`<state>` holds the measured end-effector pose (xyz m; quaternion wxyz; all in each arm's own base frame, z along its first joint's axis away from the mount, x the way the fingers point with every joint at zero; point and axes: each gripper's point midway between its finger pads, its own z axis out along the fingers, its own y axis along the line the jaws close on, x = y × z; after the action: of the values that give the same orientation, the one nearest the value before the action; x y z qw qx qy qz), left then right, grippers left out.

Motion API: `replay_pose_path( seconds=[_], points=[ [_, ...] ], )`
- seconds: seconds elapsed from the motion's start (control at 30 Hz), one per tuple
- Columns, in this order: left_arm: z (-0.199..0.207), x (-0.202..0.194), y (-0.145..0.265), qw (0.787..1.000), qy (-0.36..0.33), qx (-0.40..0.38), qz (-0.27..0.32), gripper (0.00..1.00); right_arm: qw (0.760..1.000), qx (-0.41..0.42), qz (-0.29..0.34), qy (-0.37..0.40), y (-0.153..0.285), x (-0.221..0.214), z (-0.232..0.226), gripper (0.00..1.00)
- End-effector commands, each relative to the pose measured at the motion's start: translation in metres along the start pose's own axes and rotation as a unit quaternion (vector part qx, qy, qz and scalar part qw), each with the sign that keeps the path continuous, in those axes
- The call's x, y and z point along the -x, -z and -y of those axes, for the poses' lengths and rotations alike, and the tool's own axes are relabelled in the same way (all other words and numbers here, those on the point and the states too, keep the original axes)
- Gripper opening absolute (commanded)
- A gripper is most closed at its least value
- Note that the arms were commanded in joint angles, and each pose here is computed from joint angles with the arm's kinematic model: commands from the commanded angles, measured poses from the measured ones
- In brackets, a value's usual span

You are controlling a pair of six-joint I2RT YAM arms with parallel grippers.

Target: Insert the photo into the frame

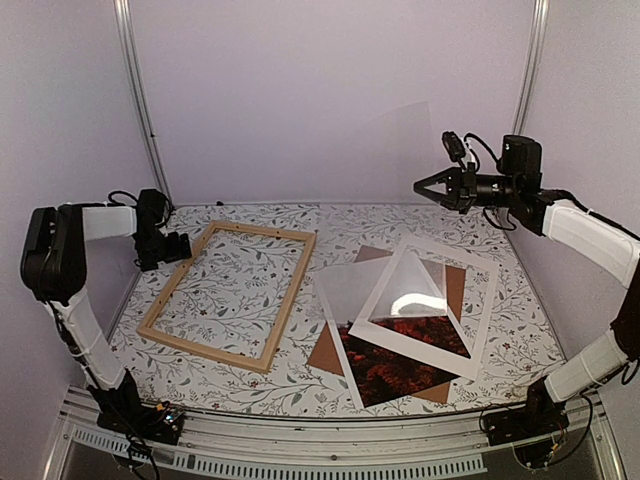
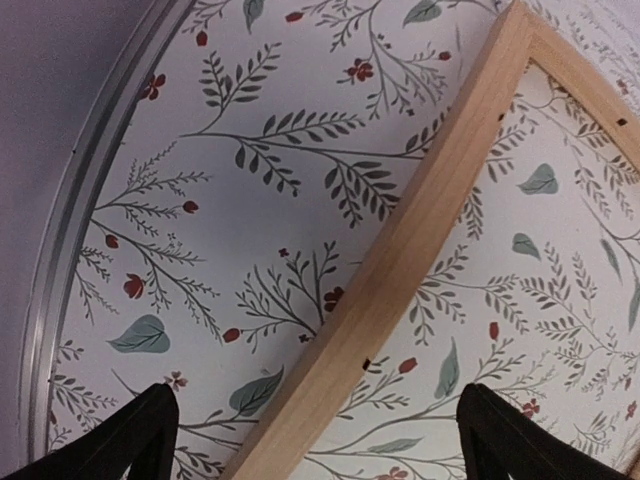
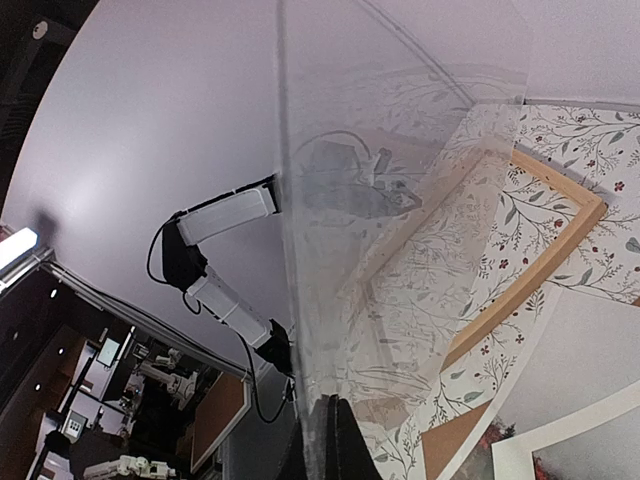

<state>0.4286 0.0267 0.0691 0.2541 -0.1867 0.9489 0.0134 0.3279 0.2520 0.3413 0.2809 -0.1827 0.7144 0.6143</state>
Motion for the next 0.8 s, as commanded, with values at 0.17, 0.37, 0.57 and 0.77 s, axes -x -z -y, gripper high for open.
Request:
replay_pose_path(
  seconds=[0.17, 0.37, 0.57, 0.77],
  points=[
    [0.018, -0.031, -0.030, 0.993, -0.007, -0.091, -0.069, 1.00, 1.000, 0.009, 0.010, 0.023, 0.007, 0.010, -0.023, 0.00],
    [0.044, -0.061, -0.012, 0.988, -0.012, -0.137, -0.069, 1.00, 1.000, -0.010, 0.011, 0.015, 0.008, 0.014, -0.014, 0.00],
    [0.074, -0.107, 0.009, 0.986, -0.030, -0.152, -0.068, 1.00, 0.999, -0.037, 0.013, 0.009, 0.009, 0.018, -0.007, 0.00],
    [0.101, -0.143, 0.031, 0.981, -0.045, -0.179, -0.061, 1.00, 0.998, -0.066, 0.013, 0.000, 0.012, 0.016, 0.002, 0.00]
  ],
)
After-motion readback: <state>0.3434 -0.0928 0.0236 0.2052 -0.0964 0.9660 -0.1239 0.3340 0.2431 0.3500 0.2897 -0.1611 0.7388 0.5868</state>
